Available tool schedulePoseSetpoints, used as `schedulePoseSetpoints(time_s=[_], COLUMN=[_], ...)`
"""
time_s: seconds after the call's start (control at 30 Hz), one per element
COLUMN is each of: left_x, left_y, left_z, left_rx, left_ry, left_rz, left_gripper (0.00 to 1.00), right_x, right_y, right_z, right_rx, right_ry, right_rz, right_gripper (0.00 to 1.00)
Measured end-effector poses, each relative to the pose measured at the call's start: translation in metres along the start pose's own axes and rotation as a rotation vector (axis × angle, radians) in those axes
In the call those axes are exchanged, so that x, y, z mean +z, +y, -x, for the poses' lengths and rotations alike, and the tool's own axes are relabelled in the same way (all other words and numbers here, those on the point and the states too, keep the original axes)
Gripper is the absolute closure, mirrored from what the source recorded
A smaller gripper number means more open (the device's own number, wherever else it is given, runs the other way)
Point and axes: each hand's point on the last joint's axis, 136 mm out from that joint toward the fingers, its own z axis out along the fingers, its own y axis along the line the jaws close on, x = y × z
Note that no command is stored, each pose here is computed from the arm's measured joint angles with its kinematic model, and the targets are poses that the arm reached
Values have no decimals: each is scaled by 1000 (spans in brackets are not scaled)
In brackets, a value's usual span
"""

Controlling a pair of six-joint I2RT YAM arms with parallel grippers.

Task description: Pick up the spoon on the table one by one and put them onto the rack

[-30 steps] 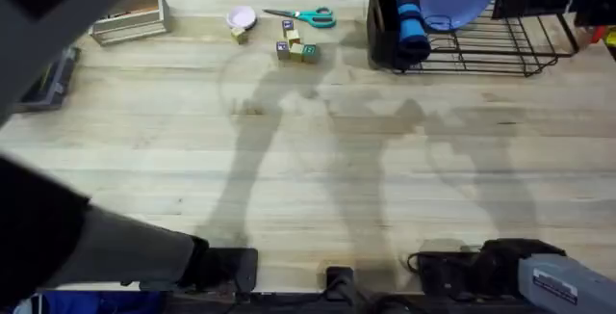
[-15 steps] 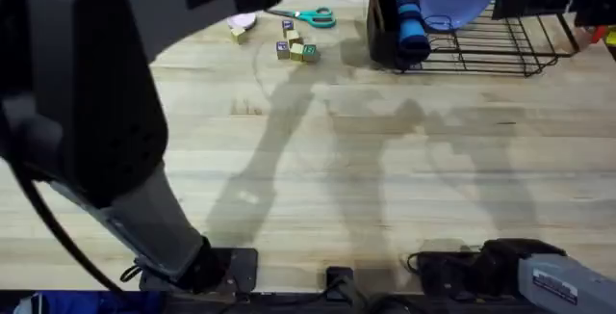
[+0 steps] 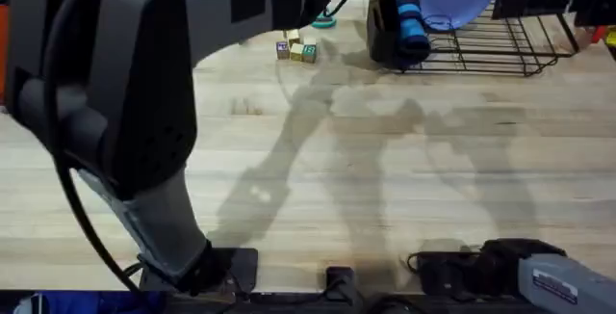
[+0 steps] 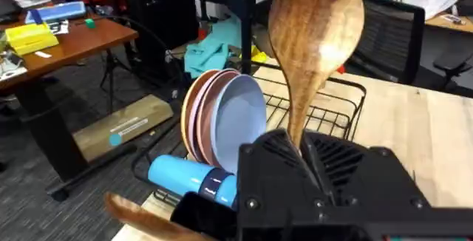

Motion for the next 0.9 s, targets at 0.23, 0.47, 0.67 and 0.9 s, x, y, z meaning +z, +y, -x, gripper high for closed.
schedulePoseSetpoints(time_s=[0.23,0.47,0.67,0.9], left_x=[8,21,26,32], left_y=[-1,-3,-3,-8], left_z=[-6,-10,-22,-32], left_rx=[21,-7,-74,-100], left_ry=[-40,-126,-127,-113], left_rz=[-27,-50,-59,-69], left_gripper=[957,956,956,956], right_x=[0,0,0,0], right_y=[0,0,0,0], right_z=[0,0,0,0], right_rx=[0,0,0,0], right_ry=[0,0,0,0], right_rz=[0,0,0,0], right_gripper=[9,9,9,8])
